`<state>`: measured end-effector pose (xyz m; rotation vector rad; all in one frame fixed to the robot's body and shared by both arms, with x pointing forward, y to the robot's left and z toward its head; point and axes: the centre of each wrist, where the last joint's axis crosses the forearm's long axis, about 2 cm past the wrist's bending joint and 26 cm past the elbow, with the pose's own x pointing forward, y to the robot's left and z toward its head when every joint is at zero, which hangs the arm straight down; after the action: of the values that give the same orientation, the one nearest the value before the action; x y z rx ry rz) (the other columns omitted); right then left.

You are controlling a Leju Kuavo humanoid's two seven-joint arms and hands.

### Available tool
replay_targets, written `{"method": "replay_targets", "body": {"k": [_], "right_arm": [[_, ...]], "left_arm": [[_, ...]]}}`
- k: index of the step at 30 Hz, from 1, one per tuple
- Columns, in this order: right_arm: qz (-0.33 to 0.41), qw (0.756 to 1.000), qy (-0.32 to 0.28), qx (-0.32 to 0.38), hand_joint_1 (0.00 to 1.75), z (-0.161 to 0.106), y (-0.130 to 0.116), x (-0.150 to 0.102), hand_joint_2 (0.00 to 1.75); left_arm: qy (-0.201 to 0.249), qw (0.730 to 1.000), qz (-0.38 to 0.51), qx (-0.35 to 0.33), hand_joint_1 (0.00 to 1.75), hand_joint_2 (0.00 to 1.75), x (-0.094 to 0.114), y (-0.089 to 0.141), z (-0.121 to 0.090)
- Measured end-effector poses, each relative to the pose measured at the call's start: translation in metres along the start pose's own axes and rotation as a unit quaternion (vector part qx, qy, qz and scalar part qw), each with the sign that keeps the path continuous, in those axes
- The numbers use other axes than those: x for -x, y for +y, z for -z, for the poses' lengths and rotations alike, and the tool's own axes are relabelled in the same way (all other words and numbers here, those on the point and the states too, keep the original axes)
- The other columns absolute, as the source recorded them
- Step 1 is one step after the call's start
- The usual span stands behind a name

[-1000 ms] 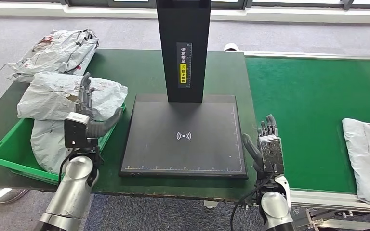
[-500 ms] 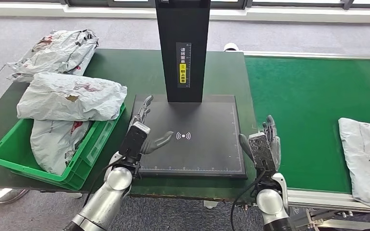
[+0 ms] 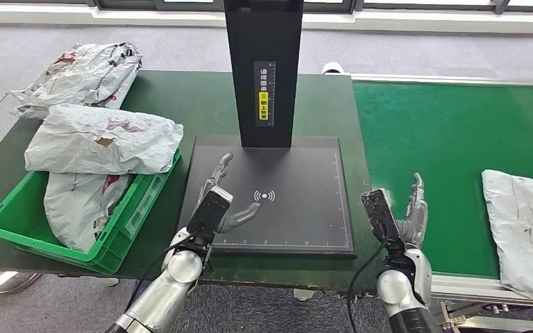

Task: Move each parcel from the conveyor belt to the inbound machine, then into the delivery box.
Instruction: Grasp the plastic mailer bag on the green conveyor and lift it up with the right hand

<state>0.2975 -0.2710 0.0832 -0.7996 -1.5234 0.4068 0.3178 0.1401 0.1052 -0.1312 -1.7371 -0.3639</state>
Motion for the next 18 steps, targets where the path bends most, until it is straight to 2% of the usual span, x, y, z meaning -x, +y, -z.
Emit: {"method": "replay_targets", "body": {"k": [6, 15, 18], "right_arm": [[-0.097, 0.993, 0.049, 0.041, 0.00, 0.004, -0.020, 0.034, 1.75], [-0.125, 0.988, 0.079, 0.048, 0.00, 0.004, -0.028, 0.054, 1.75], [-0.165, 0.980, 0.095, 0.056, 0.00, 0.003, -0.032, 0.062, 1.75]], "left_arm": [[0.018, 0.999, -0.043, 0.004, 0.00, 1.75, 0.007, -0.004, -0.009], [0.024, 0.998, -0.052, 0.005, 0.00, 1.75, 0.010, -0.006, -0.014], [0.027, 0.997, -0.065, 0.006, 0.00, 1.75, 0.011, -0.007, -0.015]]}}
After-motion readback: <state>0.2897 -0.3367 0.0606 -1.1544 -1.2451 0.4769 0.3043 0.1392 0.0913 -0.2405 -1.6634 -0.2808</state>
